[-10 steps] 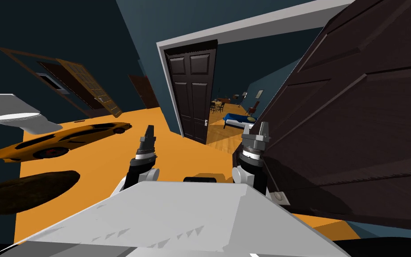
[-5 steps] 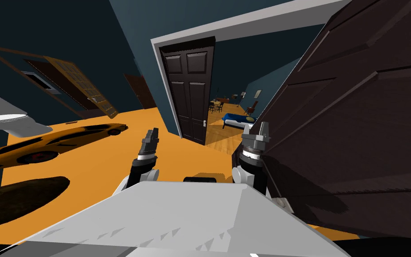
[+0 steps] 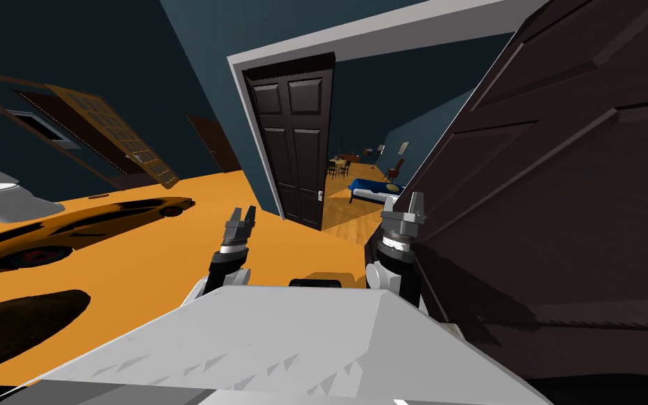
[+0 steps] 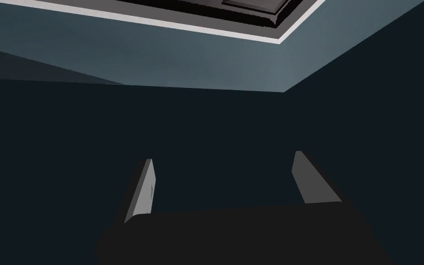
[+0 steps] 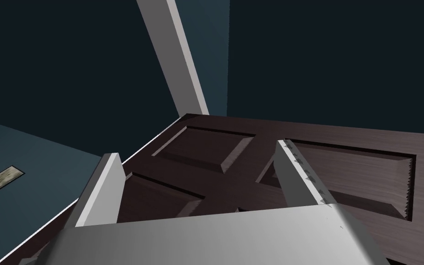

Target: Pull the door open

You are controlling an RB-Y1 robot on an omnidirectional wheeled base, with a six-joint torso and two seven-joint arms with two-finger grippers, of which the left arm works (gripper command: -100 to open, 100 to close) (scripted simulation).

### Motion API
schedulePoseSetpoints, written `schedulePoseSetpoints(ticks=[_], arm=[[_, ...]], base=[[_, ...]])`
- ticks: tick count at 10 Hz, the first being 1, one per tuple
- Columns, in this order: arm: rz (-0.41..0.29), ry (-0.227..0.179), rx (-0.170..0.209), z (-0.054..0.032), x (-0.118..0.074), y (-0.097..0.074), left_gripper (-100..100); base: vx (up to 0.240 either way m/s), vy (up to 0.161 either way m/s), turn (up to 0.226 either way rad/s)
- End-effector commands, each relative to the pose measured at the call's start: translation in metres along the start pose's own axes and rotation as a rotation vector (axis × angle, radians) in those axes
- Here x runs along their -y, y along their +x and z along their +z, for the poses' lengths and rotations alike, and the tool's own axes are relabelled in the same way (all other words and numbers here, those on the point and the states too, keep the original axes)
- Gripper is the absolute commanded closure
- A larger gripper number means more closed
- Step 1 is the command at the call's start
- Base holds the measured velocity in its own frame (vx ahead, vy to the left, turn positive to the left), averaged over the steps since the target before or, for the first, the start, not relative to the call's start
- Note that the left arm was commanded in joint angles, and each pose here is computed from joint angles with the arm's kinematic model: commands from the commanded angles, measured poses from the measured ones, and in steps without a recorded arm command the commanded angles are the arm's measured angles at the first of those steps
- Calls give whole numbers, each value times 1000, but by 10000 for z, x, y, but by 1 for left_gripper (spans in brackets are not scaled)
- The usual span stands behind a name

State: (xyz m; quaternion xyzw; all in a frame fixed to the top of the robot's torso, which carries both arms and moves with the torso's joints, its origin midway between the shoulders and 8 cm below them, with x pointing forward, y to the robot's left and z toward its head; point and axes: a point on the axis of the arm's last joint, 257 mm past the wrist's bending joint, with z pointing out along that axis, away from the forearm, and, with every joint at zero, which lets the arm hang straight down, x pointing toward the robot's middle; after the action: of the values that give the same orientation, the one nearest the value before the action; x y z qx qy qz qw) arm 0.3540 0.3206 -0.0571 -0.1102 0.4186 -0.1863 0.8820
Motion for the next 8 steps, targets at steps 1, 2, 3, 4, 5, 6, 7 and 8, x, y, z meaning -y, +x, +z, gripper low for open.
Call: schedulePoseSetpoints(ticks=[1,2,3,4,5,6,7,8], arm=[[39,0,-8,-21,-25,13,-100],[84,-1,-20,-50,-64,61,-100],[125,-2,-33,-79,-103,108,-100],[166,-2,-46,-110,-141,154,-100],[207,-2,-59,-143,-182,202,-100],[218,-1,-59,-143,-182,202,-100],[263,-1,-73,-177,-223,250,-100],[302,0,-86,-213,-264,298,-100]], base=[[62,-24,-16],[57,-29,-42],[77,-28,-54],[91,-34,-49],[100,-39,-61],[68,-29,-11],[58,-19,-33],[88,-46,-56]])
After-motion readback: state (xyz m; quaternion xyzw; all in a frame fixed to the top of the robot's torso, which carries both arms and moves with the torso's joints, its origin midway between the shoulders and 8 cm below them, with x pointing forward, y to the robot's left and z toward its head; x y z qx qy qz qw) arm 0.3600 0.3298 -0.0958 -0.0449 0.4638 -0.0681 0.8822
